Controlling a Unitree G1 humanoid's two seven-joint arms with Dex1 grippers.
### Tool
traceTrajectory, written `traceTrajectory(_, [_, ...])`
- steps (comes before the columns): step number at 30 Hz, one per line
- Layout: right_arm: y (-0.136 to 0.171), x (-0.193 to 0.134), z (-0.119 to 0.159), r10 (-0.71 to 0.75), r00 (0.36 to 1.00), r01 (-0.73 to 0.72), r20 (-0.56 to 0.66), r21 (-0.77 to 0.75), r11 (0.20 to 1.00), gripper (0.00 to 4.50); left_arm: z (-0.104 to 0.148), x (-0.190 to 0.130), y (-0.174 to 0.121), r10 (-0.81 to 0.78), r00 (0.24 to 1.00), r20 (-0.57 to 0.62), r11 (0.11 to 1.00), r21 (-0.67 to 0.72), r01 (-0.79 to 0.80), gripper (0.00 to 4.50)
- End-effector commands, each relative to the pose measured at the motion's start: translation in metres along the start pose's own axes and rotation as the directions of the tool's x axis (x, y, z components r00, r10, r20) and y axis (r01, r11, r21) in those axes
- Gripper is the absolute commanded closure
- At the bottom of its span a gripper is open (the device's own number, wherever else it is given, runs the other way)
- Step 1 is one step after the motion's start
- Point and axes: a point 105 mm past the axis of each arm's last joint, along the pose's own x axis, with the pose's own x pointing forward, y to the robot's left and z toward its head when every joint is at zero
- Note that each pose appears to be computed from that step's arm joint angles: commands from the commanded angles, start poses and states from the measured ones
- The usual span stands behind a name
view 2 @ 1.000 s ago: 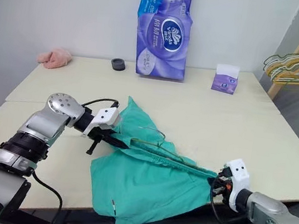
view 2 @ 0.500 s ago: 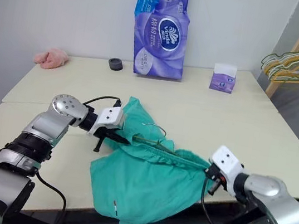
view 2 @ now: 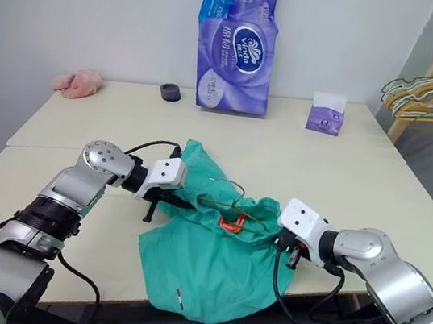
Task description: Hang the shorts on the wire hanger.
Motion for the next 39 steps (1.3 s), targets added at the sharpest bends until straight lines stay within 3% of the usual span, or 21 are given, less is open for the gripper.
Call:
traceTrajectory(1, [-0.006, -0.015, 0.002, -0.033, 0.999, 0.033, 0.008, -0.012, 0.999, 2.37, 0.007, -0.001, 0.002, 0.012, 1.0, 0.007, 0.999, 0.047, -0.013, 4.5])
traceTrajectory(8, [-0.011, -0.029, -0.022, -0.068, 0.997, 0.074, -0.046, 0.141, 0.987, 0.04, 0.007, 0.001, 0.001, 0.005, 1.0, 0.006, 0.998, 0.058, -0.005, 4.5])
traceTrajectory(14, [-0.014, -0.016, -0.034, -0.064, 0.996, 0.075, -0.054, 0.229, 0.971, 0.04, 0.009, 0.002, 0.003, 0.0, 1.0, 0.008, 0.998, 0.068, -0.001, 4.5])
traceTrajectory(27, [-0.025, 0.049, -0.041, 0.037, 0.996, -0.021, -0.081, 0.192, 0.981, 0.04, 0.009, 0.001, 0.006, 0.013, 1.0, 0.014, 0.998, 0.066, -0.014, 4.5])
traceTrajectory(30, [-0.021, 0.056, -0.048, 0.074, 0.991, -0.056, -0.109, 0.161, 0.985, 0.56, 0.009, -0.001, 0.006, 0.024, 0.999, 0.024, 0.998, 0.053, -0.026, 4.5])
traceTrajectory(39, [-0.018, 0.059, -0.041, 0.091, 0.992, -0.079, -0.082, 0.136, 0.988, 3.67, 0.014, -0.001, 0.005, 0.043, 0.997, 0.071, 0.999, 0.022, -0.045, 4.5])
